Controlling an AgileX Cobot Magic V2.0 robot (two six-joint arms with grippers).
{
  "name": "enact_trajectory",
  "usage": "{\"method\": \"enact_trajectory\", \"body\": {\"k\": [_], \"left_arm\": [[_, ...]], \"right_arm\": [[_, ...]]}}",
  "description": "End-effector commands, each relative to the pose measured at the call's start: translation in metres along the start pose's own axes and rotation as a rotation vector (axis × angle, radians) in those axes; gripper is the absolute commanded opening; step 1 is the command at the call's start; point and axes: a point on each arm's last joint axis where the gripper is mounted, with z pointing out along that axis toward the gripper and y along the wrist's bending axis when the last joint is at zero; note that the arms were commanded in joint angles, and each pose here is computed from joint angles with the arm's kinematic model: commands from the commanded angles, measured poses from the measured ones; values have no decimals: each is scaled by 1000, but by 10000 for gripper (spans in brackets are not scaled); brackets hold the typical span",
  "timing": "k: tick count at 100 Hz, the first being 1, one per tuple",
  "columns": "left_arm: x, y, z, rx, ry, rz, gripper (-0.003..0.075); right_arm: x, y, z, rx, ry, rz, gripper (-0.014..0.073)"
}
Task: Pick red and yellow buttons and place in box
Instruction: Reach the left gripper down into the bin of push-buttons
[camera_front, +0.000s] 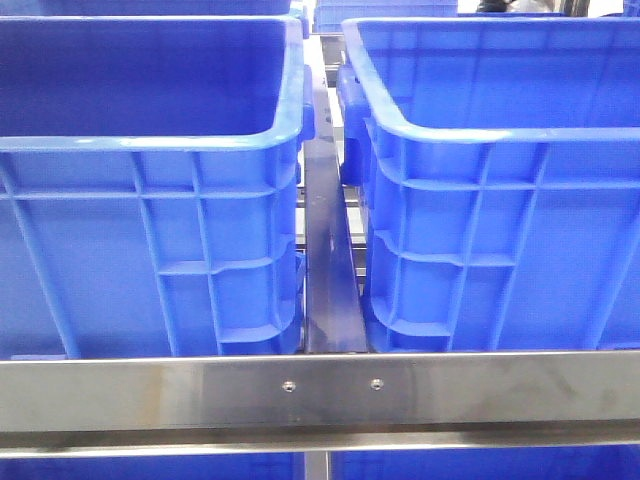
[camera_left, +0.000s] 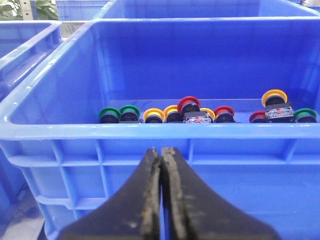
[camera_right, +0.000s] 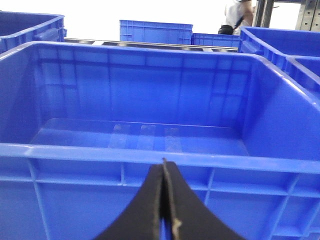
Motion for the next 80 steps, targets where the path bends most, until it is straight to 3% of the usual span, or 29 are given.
{"method": "enact_trajectory", "body": {"k": [1, 52, 80], "left_arm": [[9, 0, 0, 2, -56, -10, -20], [5, 0, 0, 1, -76, 13, -20], [-29, 1, -9, -4, -110, 8, -20]], "right_arm": [[-14, 0, -3, 2, -113, 2, -68], [-14, 0, -3, 2, -113, 2, -68], [-14, 0, -3, 2, -113, 2, -68]]}}
